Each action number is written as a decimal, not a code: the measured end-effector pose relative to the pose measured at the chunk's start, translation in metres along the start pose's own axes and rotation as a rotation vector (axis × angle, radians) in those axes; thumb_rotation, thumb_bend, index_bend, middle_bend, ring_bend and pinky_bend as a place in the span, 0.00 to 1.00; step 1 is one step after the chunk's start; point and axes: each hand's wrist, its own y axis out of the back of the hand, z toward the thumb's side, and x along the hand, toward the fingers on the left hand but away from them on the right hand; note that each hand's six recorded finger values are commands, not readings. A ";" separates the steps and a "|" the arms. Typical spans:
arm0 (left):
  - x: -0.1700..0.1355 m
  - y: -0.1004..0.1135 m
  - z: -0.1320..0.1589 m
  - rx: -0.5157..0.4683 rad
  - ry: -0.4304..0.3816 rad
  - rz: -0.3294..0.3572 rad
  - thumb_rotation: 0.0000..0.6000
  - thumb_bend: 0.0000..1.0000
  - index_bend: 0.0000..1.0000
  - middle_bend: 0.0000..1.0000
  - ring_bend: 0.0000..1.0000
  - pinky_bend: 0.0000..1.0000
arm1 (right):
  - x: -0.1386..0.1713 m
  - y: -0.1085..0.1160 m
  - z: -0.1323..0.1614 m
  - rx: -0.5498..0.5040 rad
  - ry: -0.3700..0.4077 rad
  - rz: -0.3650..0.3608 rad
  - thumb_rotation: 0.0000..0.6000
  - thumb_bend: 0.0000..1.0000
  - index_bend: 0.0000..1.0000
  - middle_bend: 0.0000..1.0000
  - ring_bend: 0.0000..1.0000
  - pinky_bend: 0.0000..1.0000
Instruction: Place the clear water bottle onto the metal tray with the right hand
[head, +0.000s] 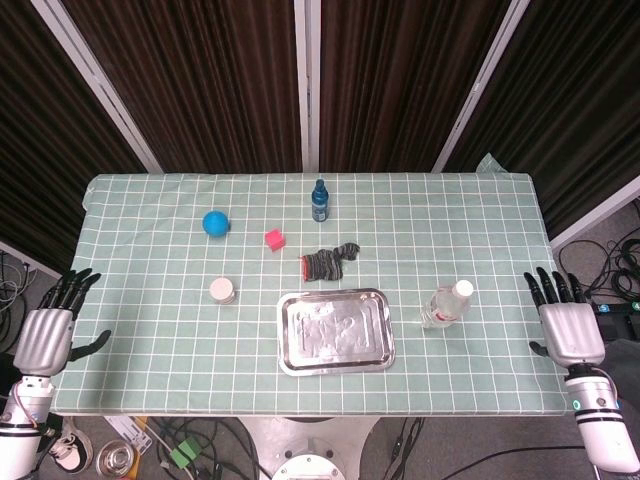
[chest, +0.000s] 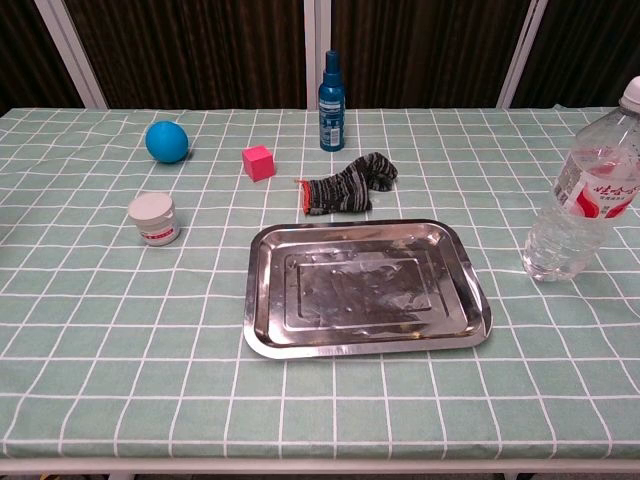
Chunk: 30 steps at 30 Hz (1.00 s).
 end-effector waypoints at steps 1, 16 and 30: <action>0.000 -0.001 0.000 -0.001 0.000 -0.001 1.00 0.24 0.16 0.18 0.09 0.19 | 0.003 -0.001 -0.002 -0.025 -0.012 -0.002 1.00 0.00 0.00 0.00 0.00 0.00; 0.001 0.002 -0.001 0.004 0.001 -0.001 1.00 0.24 0.16 0.18 0.09 0.19 | 0.015 -0.002 -0.006 -0.302 -0.031 -0.035 1.00 0.00 0.00 0.00 0.00 0.00; 0.000 -0.007 -0.004 0.006 -0.003 -0.011 1.00 0.24 0.16 0.18 0.09 0.19 | -0.026 -0.029 0.028 -1.034 0.187 0.173 1.00 0.00 0.00 0.00 0.00 0.00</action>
